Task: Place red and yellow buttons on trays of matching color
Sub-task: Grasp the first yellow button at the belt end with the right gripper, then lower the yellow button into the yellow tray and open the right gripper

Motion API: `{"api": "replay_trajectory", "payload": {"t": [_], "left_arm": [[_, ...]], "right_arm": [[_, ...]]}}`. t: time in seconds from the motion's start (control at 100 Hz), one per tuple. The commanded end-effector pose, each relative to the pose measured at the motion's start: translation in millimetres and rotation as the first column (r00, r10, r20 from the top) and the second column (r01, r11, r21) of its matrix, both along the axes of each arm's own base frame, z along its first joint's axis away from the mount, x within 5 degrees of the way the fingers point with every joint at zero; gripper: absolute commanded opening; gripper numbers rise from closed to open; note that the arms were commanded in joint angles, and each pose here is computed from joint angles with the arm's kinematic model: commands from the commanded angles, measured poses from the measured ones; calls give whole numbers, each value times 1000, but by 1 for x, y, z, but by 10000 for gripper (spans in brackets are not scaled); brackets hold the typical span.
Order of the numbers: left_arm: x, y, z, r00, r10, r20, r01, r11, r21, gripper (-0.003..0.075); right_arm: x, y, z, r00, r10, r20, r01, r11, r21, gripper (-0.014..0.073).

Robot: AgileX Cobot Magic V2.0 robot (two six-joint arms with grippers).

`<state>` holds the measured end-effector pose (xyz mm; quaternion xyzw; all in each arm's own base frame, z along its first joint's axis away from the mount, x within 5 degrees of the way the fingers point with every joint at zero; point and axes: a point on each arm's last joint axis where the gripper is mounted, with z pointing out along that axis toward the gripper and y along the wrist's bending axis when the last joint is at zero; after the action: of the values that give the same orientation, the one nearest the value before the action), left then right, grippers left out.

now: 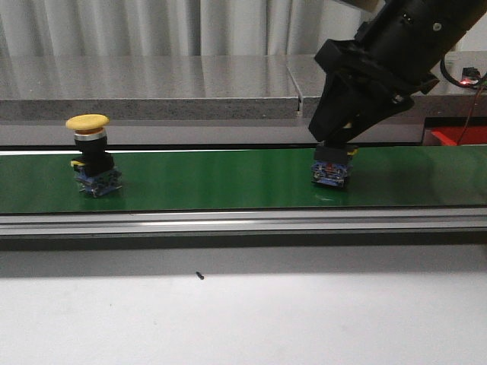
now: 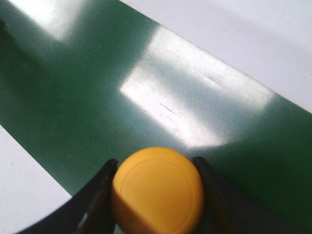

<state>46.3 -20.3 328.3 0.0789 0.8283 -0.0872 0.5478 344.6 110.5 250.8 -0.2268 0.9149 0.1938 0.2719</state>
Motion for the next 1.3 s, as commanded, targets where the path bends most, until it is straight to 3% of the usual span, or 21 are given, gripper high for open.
{"api": "replay_trajectory", "payload": {"t": [0.0, 0.22, 0.55, 0.85, 1.14, 1.29], "left_arm": [[2, -1, 13, 997, 3, 75, -1, 999, -33, -20], [2, -1, 13, 997, 3, 75, -1, 999, -33, -20], [2, -1, 13, 997, 3, 75, -1, 999, -33, -20], [2, -1, 13, 997, 3, 75, -1, 999, -33, -20], [2, -1, 13, 997, 3, 75, -1, 999, -33, -20], [2, -1, 13, 997, 3, 75, -1, 999, -33, -20]], "right_arm": [[0, -1, 28, 995, -17, 101, 14, 999, 32, 160], [-10, -16, 46, 990, -43, 134, 37, 998, 43, 162], [-25, -96, 77, 939, -271, 210, 263, 963, 62, 162], [-38, -168, 81, 854, -484, 188, 477, 875, 85, 162], [-49, -223, 81, 736, -640, 220, 639, 765, 86, 162], [-57, -244, 66, 664, -714, 222, 717, 693, 82, 162]]}}
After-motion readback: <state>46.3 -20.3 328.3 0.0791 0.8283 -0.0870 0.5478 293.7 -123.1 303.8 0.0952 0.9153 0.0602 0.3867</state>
